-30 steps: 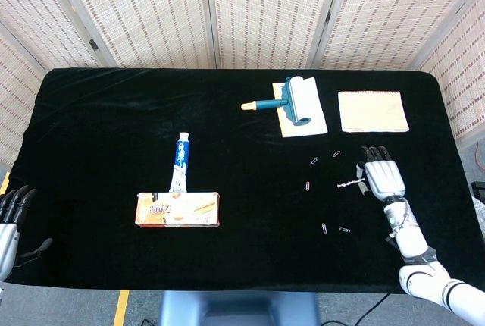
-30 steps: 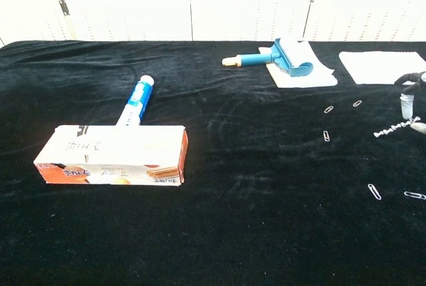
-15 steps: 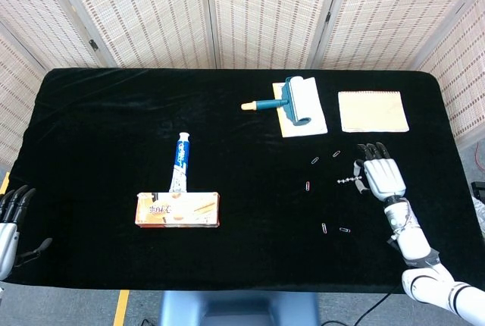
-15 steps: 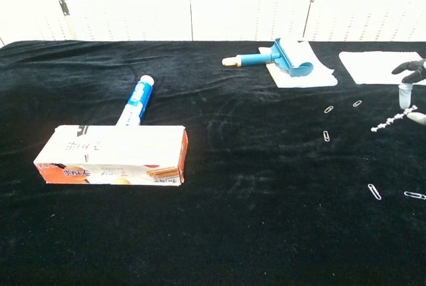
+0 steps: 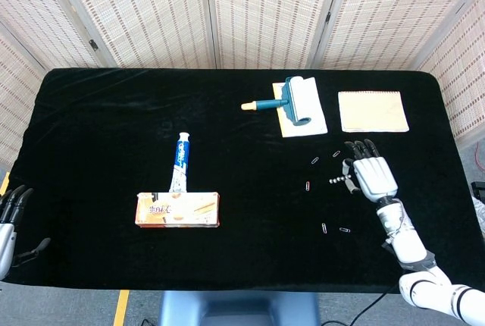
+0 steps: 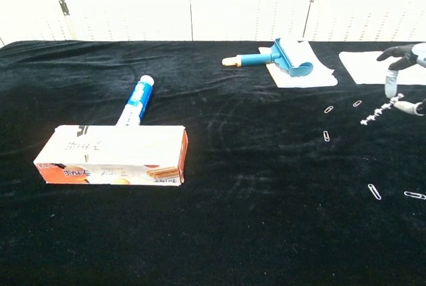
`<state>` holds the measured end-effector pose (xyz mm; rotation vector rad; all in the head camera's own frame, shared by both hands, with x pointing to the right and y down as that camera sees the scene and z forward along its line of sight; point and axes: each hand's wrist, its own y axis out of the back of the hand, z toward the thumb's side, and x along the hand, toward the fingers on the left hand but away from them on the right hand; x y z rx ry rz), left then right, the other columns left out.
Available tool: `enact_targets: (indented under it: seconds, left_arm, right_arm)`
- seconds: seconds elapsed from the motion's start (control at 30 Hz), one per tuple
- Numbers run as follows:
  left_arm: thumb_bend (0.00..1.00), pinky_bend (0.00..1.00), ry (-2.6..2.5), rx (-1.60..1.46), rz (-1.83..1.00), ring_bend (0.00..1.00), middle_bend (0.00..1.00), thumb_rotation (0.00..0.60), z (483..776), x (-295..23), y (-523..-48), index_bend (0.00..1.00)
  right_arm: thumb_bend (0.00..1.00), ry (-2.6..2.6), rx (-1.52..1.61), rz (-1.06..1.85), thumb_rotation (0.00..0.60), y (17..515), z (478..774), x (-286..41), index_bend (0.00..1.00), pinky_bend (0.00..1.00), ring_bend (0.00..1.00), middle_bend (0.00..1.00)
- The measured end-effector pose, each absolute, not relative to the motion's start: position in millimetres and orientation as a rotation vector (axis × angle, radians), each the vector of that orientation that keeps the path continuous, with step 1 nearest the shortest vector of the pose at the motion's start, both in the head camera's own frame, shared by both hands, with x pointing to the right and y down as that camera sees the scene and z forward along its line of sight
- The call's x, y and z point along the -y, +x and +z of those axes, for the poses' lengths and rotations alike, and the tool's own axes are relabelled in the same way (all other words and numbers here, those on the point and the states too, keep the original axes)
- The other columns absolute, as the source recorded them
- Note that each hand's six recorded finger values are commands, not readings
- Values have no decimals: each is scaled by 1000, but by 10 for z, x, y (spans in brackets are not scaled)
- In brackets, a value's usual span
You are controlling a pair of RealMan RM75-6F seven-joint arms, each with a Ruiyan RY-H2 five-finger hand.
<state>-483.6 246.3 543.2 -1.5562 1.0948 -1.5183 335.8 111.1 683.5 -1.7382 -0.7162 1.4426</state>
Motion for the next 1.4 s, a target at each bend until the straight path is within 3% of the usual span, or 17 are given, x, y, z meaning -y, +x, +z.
enact_targets:
  seconds: [0.73,1.4]
  left_arm:
    - [250,8,-1542,-1166,-1504,53,69,600,5299,-2483,-4960,0]
    - [251,9,-1543,-1152,-1515,53,69,600,5331,-2490,-4952,0]
  right_arm:
    - [594,-1765,613,1401,600,2772,6997,-1084,898,0,83,137]
    - [593,-1705,685,1457,600,3018,6968,-906,898,0,90,139]
